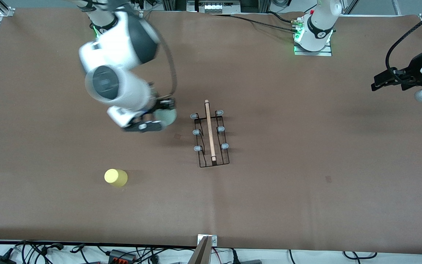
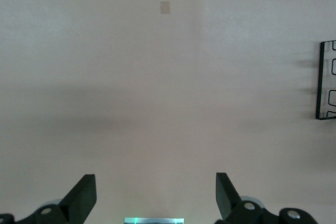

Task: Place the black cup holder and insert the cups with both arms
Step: 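Carry the teal cup with the right gripper over the wire rack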

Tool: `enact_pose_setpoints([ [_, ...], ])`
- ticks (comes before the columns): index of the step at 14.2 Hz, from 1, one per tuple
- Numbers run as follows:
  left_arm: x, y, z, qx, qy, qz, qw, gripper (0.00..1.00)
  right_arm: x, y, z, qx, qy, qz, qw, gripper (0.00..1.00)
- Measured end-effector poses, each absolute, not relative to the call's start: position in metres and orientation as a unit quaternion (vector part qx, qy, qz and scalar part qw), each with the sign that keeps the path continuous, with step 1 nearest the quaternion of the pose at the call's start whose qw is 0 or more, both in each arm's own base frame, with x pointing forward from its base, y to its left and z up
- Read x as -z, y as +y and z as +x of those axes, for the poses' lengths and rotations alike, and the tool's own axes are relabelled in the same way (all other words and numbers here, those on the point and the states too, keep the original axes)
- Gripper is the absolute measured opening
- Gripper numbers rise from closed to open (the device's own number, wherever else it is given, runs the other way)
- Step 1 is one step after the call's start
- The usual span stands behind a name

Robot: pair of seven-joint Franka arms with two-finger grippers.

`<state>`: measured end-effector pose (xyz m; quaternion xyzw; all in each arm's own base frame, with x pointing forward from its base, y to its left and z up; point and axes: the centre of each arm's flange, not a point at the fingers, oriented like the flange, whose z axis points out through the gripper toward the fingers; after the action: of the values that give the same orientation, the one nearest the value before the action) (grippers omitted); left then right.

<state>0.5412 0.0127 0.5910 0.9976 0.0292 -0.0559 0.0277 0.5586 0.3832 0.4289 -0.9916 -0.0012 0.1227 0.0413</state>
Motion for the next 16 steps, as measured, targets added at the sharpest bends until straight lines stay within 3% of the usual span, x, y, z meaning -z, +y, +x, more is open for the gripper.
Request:
enact_pose_setpoints([
  [5,-0.591,0.013,0.541,0.056,0.029,0.998,0.028,1.00,-0.385,0.431,0.549,-0.108,0.017,-0.993,0.045,0.66],
  [14,-0.591,0.013,0.541,0.056,0.029,0.998,0.028,1.00,-0.317,0.445,0.553,-0.121,0.026,-0.992,0.034,0.66],
  [16,-0.591,0.013,0.541,0.056,0.029,0.998,0.028,1.00,-0.312,0.449,0.553,-0.115,0.035,-0.992,0.038,0.81],
])
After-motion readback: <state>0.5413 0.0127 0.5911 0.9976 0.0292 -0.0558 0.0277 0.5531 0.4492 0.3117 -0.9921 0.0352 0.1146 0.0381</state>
